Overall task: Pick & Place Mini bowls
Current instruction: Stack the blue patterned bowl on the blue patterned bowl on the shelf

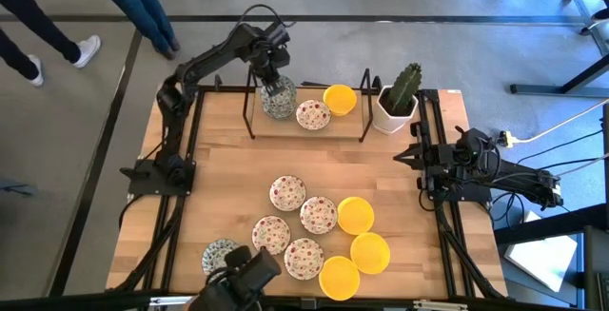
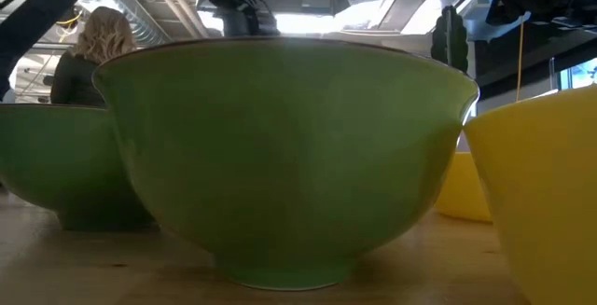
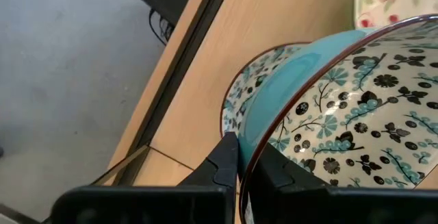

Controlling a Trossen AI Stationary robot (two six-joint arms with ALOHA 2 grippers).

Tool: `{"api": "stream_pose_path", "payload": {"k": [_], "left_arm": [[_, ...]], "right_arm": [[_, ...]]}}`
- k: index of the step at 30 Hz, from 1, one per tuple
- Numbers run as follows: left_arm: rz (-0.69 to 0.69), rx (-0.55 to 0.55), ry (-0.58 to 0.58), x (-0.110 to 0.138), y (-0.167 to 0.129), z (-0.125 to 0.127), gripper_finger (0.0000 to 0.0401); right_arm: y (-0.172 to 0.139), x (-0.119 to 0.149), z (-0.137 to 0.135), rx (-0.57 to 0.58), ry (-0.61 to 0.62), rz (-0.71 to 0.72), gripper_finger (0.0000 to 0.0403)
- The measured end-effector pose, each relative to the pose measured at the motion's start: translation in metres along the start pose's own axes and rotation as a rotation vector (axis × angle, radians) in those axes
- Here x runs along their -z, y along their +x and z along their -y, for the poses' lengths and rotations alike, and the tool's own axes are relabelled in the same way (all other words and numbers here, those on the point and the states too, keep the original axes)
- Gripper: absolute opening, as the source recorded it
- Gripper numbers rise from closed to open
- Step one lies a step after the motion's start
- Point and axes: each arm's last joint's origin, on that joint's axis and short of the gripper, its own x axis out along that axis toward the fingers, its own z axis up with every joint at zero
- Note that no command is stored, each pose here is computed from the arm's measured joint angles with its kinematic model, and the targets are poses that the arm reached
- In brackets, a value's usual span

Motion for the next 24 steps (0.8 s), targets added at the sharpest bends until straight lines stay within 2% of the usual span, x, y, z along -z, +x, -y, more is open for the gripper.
{"api": "stream_pose_path", "payload": {"k": [16, 24], "left_arm": [[-0.033, 0.023, 0.030, 0.000, 0.008, 0.002, 0.0008], [-0.054, 0.010, 0.046, -0.004, 0.014, 0.013, 0.0008]], "right_arm": [[0.000, 0.000, 0.000, 0.002, 0.000, -0.001, 0.0010], [0.000, 0.000, 0.000, 0.002, 0.001, -0.001, 0.0010]]}}
